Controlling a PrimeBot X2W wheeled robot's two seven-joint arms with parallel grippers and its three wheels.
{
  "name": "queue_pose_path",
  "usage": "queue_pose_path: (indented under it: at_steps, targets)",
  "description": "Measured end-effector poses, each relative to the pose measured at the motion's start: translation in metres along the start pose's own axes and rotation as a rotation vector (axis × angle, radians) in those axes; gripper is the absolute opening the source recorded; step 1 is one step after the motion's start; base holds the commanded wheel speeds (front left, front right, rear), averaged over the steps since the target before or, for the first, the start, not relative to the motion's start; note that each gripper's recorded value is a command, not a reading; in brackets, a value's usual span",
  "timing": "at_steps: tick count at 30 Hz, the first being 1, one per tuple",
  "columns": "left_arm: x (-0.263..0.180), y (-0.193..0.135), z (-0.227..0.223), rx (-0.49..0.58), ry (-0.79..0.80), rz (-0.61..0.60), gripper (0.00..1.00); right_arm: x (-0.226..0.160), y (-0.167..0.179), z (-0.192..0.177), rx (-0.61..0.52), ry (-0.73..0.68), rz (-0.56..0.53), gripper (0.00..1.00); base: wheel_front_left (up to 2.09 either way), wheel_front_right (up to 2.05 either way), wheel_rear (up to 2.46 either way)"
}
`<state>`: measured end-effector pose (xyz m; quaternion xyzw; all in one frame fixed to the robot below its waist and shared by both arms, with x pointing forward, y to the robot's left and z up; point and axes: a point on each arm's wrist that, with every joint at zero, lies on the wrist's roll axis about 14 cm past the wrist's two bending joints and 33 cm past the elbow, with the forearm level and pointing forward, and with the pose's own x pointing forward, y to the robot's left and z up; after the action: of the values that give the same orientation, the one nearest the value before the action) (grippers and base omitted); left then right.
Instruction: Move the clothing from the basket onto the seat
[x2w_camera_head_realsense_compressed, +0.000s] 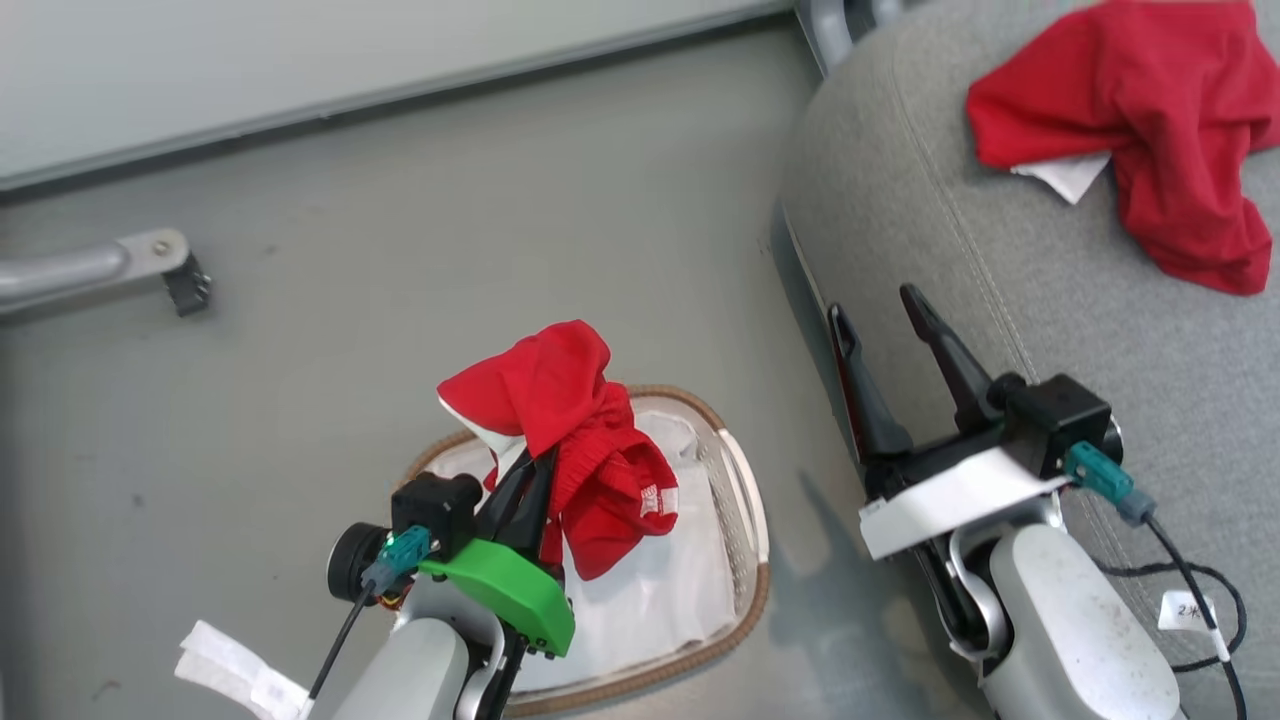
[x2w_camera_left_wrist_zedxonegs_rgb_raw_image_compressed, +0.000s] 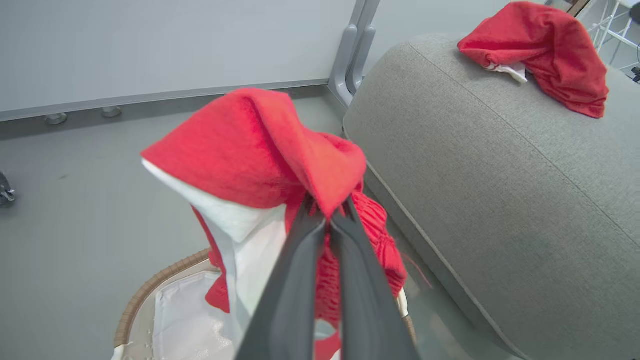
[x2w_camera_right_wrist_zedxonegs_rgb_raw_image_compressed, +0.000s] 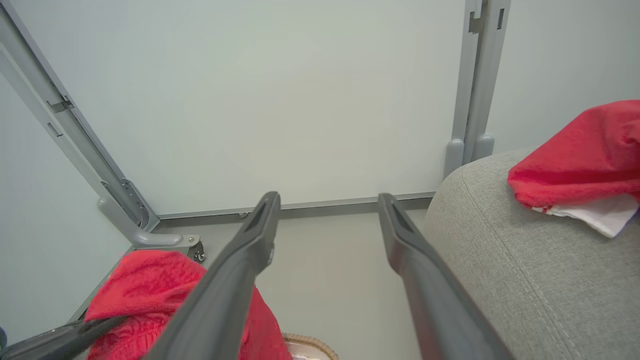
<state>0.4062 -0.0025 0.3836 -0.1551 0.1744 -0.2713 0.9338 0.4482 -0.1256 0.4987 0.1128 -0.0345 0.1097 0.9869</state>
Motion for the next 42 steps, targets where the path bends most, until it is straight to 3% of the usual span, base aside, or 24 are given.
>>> queue_pose_path:
  at_steps: [19,29,42]
  targets:
    - [-0.061,-0.028,0.138,0.13,-0.421,0.003,0.0,-0.047,0.056,0.009,0.02,0.003,0.114,1.0,0.0,0.0,0.0]
    - [-0.072,-0.046,0.149,0.151,-0.466,-0.034,0.0,-0.062,0.12,-0.018,-0.004,0.094,0.329,1.0,0.0,0.0,0.0]
    - [-0.077,-0.053,0.14,0.137,-0.445,-0.048,0.0,-0.029,0.167,-0.001,-0.102,0.036,0.505,1.0,0.0,0.0,0.0]
